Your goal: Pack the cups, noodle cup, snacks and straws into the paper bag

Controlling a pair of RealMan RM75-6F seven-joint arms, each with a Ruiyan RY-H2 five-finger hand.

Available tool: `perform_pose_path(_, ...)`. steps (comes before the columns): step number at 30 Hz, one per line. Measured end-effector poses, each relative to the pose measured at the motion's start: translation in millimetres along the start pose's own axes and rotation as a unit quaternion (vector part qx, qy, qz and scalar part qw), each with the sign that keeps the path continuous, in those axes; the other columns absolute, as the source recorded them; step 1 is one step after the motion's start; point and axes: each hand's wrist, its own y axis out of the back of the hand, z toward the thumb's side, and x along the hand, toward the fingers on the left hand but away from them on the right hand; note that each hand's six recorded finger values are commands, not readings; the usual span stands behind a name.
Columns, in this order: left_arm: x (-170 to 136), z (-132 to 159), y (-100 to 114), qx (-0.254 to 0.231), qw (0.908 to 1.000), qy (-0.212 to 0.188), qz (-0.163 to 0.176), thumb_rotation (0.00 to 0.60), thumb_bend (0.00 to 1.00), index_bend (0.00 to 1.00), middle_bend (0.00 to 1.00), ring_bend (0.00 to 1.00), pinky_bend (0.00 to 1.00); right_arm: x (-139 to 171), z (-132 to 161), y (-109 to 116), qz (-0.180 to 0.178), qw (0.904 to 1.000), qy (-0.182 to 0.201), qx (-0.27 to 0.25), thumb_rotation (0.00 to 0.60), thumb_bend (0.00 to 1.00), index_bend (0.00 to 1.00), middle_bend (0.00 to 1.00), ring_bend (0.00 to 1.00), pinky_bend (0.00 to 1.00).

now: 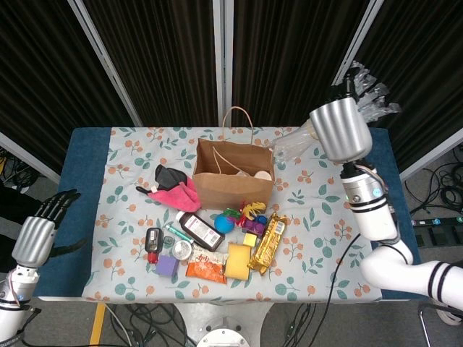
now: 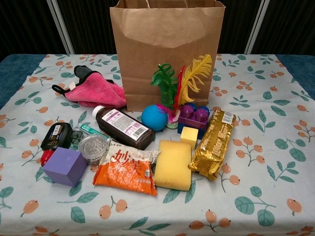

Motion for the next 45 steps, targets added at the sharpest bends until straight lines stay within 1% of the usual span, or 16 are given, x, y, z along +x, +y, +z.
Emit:
perform_pose_path(4, 1, -5, 3, -0.005, 1.0000, 0.003, 0.004, 0.600, 0.10, 0.18, 0.22, 0.15, 0.21, -3, 31, 8, -0.005, 1.0000, -0.005, -0.005, 0.600, 0.17, 0.85, 0.68, 0.58, 0.29)
perform_pose_path(10, 1, -14, 6, -0.007, 0.9999, 0.007, 0.007, 0.600, 0.10, 0.18, 0.22, 0.15, 0.21, -9, 60, 20, -0.012, 0.9998, -0.013, 0.006, 0.600, 0.18, 0.85, 0.68, 0.58, 0.28)
perform_pose_path(13, 0, -17, 7, -0.006, 0.9999, 0.007, 0.009, 0.600, 0.10, 0.18, 0.22, 0.15, 0.21, -10, 73, 24, -0.016, 0.9998, -0.007, 0.010, 0.600, 0.18, 0.85, 0.68, 0.58, 0.28)
perform_pose_path(21, -6, -22, 9, -0.005, 0.9998, 0.014, 0.013, 0.600, 0.10, 0.18, 0.22, 0.15, 0.21, -8, 107, 27, -0.020, 0.9997, 0.006, 0.016, 0.600, 0.19, 0.85, 0.68, 0.58, 0.28)
perform_pose_path(23, -7, -23, 10, -0.005, 0.9998, 0.015, 0.015, 0.600, 0.10, 0.18, 0.22, 0.15, 0.21, -7, 117, 29, -0.024, 0.9996, 0.008, 0.014, 0.600, 0.18, 0.83, 0.68, 0.56, 0.27)
perform_pose_path(24, -7, -23, 10, -0.006, 0.9997, 0.016, 0.015, 0.600, 0.10, 0.18, 0.22, 0.15, 0.21, -7, 121, 30, -0.024, 0.9996, 0.008, 0.013, 0.600, 0.17, 0.80, 0.67, 0.53, 0.25)
perform_pose_path(26, -7, -24, 10, -0.006, 0.9997, 0.017, 0.016, 0.600, 0.10, 0.18, 0.22, 0.15, 0.21, -4, 130, 31, -0.020, 0.9997, 0.013, 0.010, 0.600, 0.09, 0.67, 0.58, 0.39, 0.15)
perform_pose_path(28, -7, -24, 11, -0.006, 0.9997, 0.017, 0.016, 0.600, 0.10, 0.18, 0.22, 0.15, 0.21, -2, 134, 29, -0.009, 0.9997, 0.019, 0.012, 0.600, 0.01, 0.45, 0.39, 0.18, 0.04)
perform_pose_path(29, -6, -25, 11, -0.006, 0.9997, 0.017, 0.016, 0.600, 0.10, 0.18, 0.22, 0.15, 0.21, -1, 135, 28, -0.003, 0.9997, 0.022, 0.013, 0.600, 0.00, 0.34, 0.29, 0.09, 0.01)
perform_pose_path(30, -6, -25, 11, -0.007, 0.9997, 0.017, 0.016, 0.600, 0.10, 0.18, 0.22, 0.15, 0.21, 0, 136, 28, 0.004, 0.9996, 0.026, 0.015, 0.600, 0.00, 0.26, 0.22, 0.04, 0.00)
perform_pose_path(31, -6, -25, 11, -0.007, 0.9997, 0.017, 0.016, 0.600, 0.10, 0.18, 0.22, 0.15, 0.21, 2, 136, 28, 0.010, 0.9993, 0.031, 0.017, 0.600, 0.00, 0.18, 0.15, 0.01, 0.00)
perform_pose_path(32, -6, -24, 11, -0.008, 0.9997, 0.017, 0.016, 0.600, 0.10, 0.18, 0.22, 0.15, 0.21, 3, 136, 29, 0.013, 0.9992, 0.035, 0.018, 0.600, 0.00, 0.12, 0.11, 0.00, 0.00)
perform_pose_path(33, -6, -24, 11, -0.008, 0.9997, 0.017, 0.015, 0.600, 0.10, 0.18, 0.22, 0.15, 0.21, 4, 136, 31, 0.014, 0.9990, 0.038, 0.016, 0.600, 0.00, 0.08, 0.08, 0.00, 0.00)
perform_pose_path(35, -6, -23, 10, -0.010, 0.9997, 0.016, 0.015, 0.600, 0.10, 0.18, 0.22, 0.15, 0.21, 6, 134, 36, 0.013, 0.9989, 0.044, 0.006, 0.600, 0.00, 0.02, 0.05, 0.00, 0.00)
perform_pose_path(37, -5, -22, 11, -0.011, 0.9997, 0.014, 0.016, 0.600, 0.10, 0.18, 0.22, 0.15, 0.21, 7, 129, 42, 0.009, 0.9989, 0.047, -0.005, 0.600, 0.00, 0.00, 0.04, 0.00, 0.00)
perform_pose_path(45, -4, -13, 12, -0.010, 0.9998, 0.004, 0.018, 0.600, 0.10, 0.18, 0.22, 0.15, 0.21, 19, 104, 59, -0.020, 0.9974, 0.039, -0.057, 0.600, 0.00, 0.00, 0.05, 0.00, 0.00)
